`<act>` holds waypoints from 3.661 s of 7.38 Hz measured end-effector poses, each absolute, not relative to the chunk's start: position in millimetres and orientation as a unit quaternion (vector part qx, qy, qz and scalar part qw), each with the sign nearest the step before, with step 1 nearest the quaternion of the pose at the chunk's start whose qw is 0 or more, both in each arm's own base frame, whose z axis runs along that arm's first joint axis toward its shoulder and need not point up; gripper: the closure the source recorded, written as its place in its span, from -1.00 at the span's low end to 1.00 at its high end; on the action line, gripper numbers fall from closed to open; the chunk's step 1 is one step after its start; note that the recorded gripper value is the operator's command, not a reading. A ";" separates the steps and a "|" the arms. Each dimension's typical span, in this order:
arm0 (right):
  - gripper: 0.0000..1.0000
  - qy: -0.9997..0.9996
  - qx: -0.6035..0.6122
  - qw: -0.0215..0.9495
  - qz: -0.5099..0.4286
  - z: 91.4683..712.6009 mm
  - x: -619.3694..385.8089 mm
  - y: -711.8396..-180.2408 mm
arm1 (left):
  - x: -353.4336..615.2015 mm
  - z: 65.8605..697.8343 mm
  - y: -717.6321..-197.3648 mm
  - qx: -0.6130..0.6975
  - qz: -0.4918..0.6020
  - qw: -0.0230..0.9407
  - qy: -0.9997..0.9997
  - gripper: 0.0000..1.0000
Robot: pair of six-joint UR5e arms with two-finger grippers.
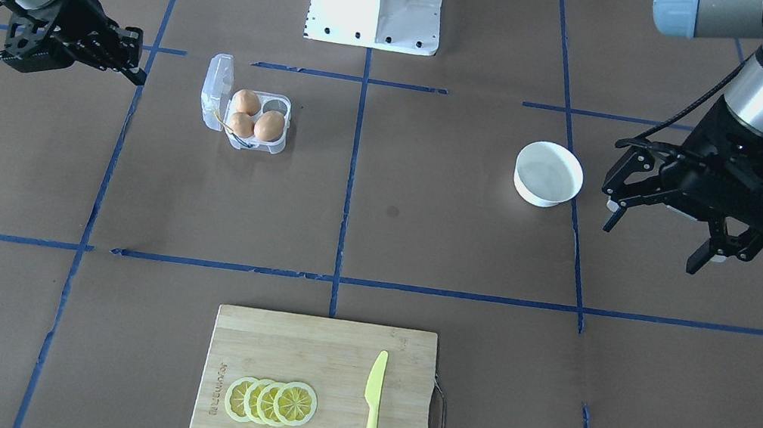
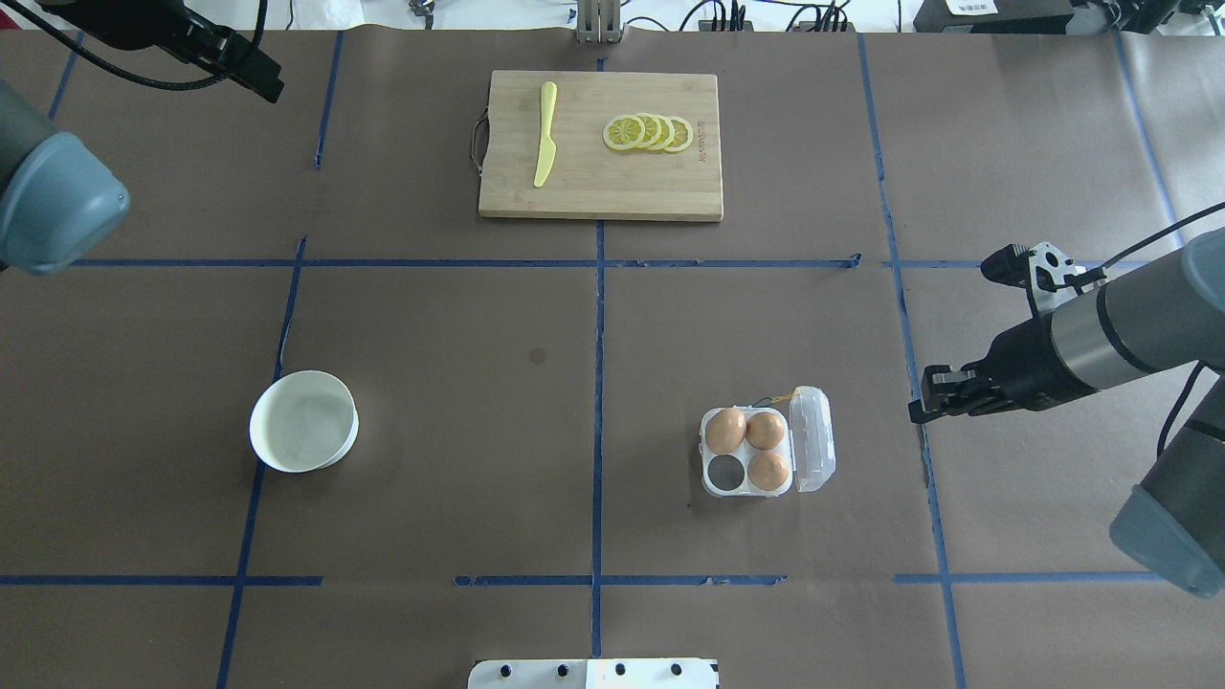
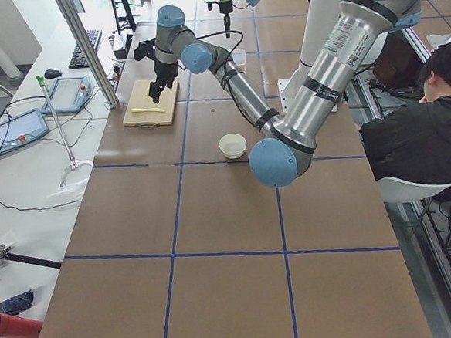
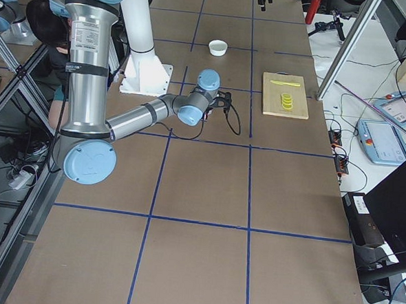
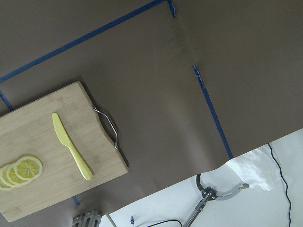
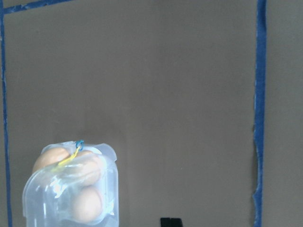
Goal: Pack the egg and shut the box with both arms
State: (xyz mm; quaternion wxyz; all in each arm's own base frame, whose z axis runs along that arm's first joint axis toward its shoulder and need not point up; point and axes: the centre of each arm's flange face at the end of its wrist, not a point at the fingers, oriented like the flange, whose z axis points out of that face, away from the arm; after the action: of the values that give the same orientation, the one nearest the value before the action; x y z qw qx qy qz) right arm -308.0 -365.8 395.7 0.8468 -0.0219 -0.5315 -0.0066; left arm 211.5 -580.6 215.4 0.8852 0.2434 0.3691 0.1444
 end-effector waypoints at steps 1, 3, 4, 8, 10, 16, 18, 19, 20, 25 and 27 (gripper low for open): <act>1.00 -0.532 -0.023 0.847 -0.009 385.9 -333.3 -353.9 | 206.5 222.3 -581.9 0.246 0.154 0.886 0.363 -1.00; 1.00 -0.544 -0.019 0.839 -0.015 353.0 -380.4 -340.8 | 189.7 236.1 -586.4 0.250 0.167 0.887 0.351 -1.00; 1.00 -0.555 -0.014 0.832 -0.014 327.2 -405.2 -336.2 | 185.4 246.2 -586.6 0.248 0.176 0.887 0.348 -1.00; -1.00 -0.569 0.001 0.822 -0.009 189.2 -474.0 -334.5 | 170.7 296.8 -583.7 0.228 0.192 0.895 0.331 -1.00; -1.00 -0.565 0.030 0.824 0.018 174.5 -458.1 -358.5 | 121.3 353.0 -581.0 0.204 0.155 0.914 0.315 -1.00; -1.00 -0.399 0.105 0.907 -0.081 289.1 -253.0 -513.1 | -46.7 508.5 -565.4 0.170 0.182 0.935 0.254 -1.00; -1.00 -0.367 0.094 0.917 -0.127 387.2 -135.5 -533.2 | -71.3 555.1 -549.1 0.153 0.205 0.929 0.268 -1.00; -1.00 -0.357 0.091 0.917 -0.151 440.3 -80.5 -533.7 | -83.8 573.5 -537.6 0.149 0.220 0.926 0.268 -1.00; -1.00 -0.355 0.083 0.916 -0.167 494.8 -30.2 -529.5 | -97.3 590.6 -523.2 0.143 0.218 0.927 0.271 -1.00; -1.00 -0.383 0.015 0.915 -0.124 646.2 54.7 -520.9 | -110.7 634.3 -500.3 0.135 0.193 0.925 0.298 -1.00; -1.00 -0.387 0.001 0.916 -0.102 664.9 63.0 -512.9 | -110.0 642.3 -489.1 0.107 0.149 0.933 0.310 -1.00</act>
State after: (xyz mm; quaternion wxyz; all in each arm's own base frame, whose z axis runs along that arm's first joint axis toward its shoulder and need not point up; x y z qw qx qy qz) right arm 63.0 -512.9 664.9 0.9163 0.0005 -0.3872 -0.1022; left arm -110.0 -489.1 642.3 0.9331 0.1068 0.3095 0.1486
